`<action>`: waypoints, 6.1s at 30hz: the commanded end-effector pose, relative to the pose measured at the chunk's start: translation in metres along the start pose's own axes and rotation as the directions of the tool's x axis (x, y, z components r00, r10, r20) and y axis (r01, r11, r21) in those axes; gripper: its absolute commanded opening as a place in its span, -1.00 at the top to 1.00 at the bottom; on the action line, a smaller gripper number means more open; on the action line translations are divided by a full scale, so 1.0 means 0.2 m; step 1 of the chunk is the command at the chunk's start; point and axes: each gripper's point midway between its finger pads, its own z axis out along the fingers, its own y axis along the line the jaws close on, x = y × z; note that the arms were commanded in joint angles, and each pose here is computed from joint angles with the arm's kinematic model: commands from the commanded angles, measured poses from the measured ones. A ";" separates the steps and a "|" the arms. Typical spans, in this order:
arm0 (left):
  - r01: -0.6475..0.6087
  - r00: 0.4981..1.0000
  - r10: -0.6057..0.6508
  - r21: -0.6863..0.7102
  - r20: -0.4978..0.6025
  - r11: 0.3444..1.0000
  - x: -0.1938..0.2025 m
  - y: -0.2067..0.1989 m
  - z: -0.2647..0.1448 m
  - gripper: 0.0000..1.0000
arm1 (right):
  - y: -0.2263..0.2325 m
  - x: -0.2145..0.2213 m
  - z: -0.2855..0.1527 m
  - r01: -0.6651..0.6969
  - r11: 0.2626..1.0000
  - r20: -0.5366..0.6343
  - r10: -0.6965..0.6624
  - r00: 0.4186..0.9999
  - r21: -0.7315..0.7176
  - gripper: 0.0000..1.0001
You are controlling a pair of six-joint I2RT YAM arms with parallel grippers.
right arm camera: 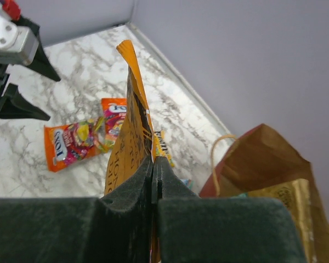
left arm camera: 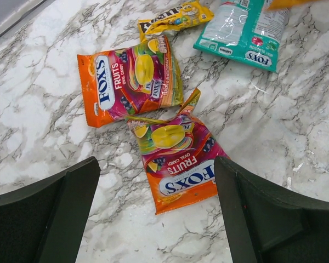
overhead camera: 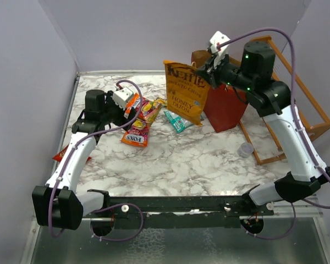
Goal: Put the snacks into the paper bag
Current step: Place the snack in the paper bag, then pick up the snack from the center of the board.
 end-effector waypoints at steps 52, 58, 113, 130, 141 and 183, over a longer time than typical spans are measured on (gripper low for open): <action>0.036 0.999 -0.037 0.029 0.034 0.999 0.03 -0.02 0.06 -0.77 | -1.13 -0.50 -0.48 0.172 0.628 0.065 -0.335 0.940 0.759 0.97; 0.042 0.999 -0.043 0.032 0.031 0.999 0.03 -0.02 0.06 -0.77 | -1.17 -0.36 -0.27 0.197 0.675 0.040 -0.319 0.947 0.711 0.98; 0.042 0.999 -0.042 -0.043 0.011 0.998 0.08 0.03 0.06 -0.79 | -1.02 0.94 -0.15 0.059 0.899 -0.407 0.137 0.903 0.433 -0.23; 0.129 0.988 -0.139 -0.140 -0.064 0.982 0.15 0.15 0.09 -0.78 | -0.65 0.56 -0.21 -0.085 0.980 -0.242 0.127 0.962 0.178 -0.72; 0.223 0.964 -0.251 -0.240 -0.091 0.945 0.20 0.34 0.04 -0.77 | -0.18 0.51 -0.15 -0.109 0.987 -0.216 0.082 0.973 -0.115 -0.67; 0.610 0.785 -0.567 0.147 -0.250 0.779 0.45 0.59 0.82 -0.44 | 0.23 0.78 -0.14 -0.148 0.941 -0.246 0.073 0.967 -0.303 -0.61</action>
